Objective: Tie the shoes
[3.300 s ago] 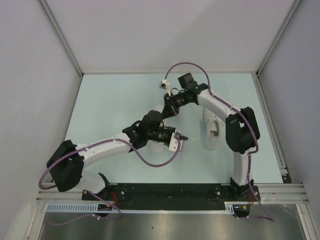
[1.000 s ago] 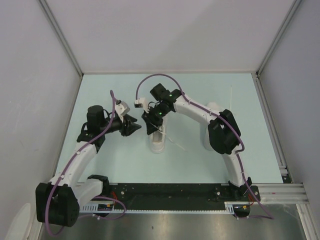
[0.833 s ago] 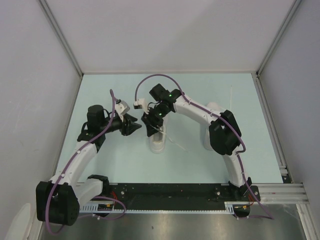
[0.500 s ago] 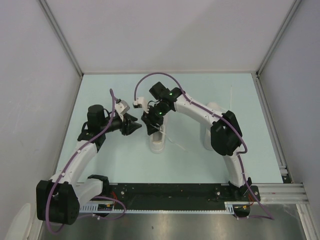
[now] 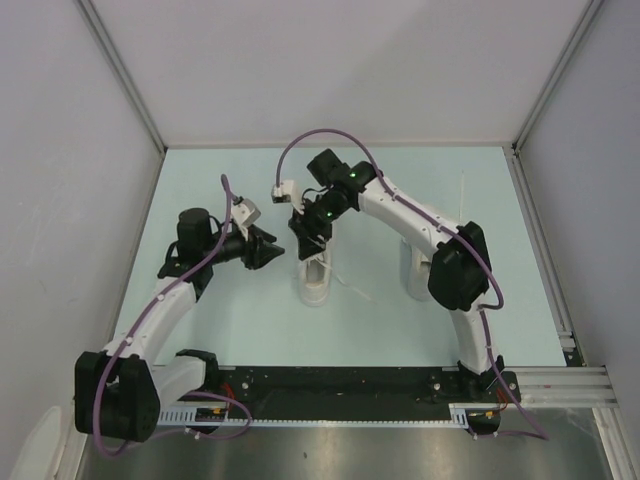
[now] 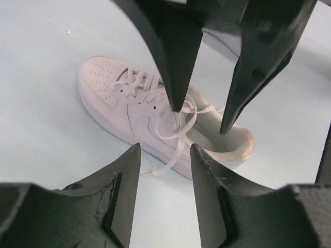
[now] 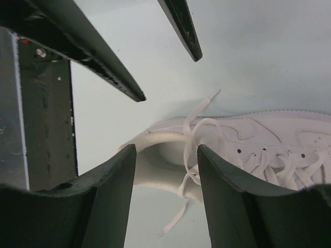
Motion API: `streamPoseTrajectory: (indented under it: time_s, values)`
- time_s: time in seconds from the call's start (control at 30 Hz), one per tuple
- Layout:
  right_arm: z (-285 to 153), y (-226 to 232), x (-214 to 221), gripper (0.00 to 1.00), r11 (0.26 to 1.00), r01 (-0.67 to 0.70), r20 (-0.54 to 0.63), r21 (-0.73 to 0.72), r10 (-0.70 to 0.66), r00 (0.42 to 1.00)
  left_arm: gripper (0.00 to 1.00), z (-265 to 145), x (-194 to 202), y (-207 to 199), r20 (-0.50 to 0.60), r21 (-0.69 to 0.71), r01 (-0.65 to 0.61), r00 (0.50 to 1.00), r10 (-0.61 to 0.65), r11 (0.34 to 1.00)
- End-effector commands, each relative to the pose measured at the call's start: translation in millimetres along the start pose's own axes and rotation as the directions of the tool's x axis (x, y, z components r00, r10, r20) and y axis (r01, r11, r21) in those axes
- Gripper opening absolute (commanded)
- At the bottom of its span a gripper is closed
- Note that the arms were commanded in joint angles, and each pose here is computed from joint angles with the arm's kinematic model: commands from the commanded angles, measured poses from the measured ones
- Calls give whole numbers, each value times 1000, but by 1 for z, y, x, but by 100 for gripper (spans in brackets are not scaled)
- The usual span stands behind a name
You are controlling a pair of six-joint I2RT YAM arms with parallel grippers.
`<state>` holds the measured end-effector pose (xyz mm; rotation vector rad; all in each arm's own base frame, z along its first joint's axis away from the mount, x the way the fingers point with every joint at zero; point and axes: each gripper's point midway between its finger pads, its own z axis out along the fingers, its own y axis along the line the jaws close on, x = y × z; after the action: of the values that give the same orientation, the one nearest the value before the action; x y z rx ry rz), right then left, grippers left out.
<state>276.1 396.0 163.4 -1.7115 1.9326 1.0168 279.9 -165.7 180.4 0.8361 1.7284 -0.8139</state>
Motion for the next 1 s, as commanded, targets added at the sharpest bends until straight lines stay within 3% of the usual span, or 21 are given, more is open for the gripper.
streamPoseTrajectory:
  time_s: [0.0, 0.13, 0.27, 0.57, 0.97]
  values:
    - [-54, 12, -43, 55, 999, 6, 171, -47, 3, 985, 48, 2, -14, 3, 37, 14, -16, 999, 15, 1000]
    - [-82, -20, -59, 49, 991, -121, 306, -49, 130, 943, 49, 6, -14, 3, 28, 45, -19, 999, 18, 999]
    - [-87, -56, -51, 35, 977, -215, 333, -4, 204, 921, 49, 15, -17, 4, 15, 74, -44, 999, 43, 996]
    - [-62, -82, -19, 33, 970, -241, 260, 32, 224, 939, 52, 42, -14, 15, -33, 117, -16, 999, 20, 993]
    - [-45, -79, -4, 31, 981, -196, 214, -7, 193, 958, 55, 65, 12, 3, -106, 196, -1, 994, 23, 981]
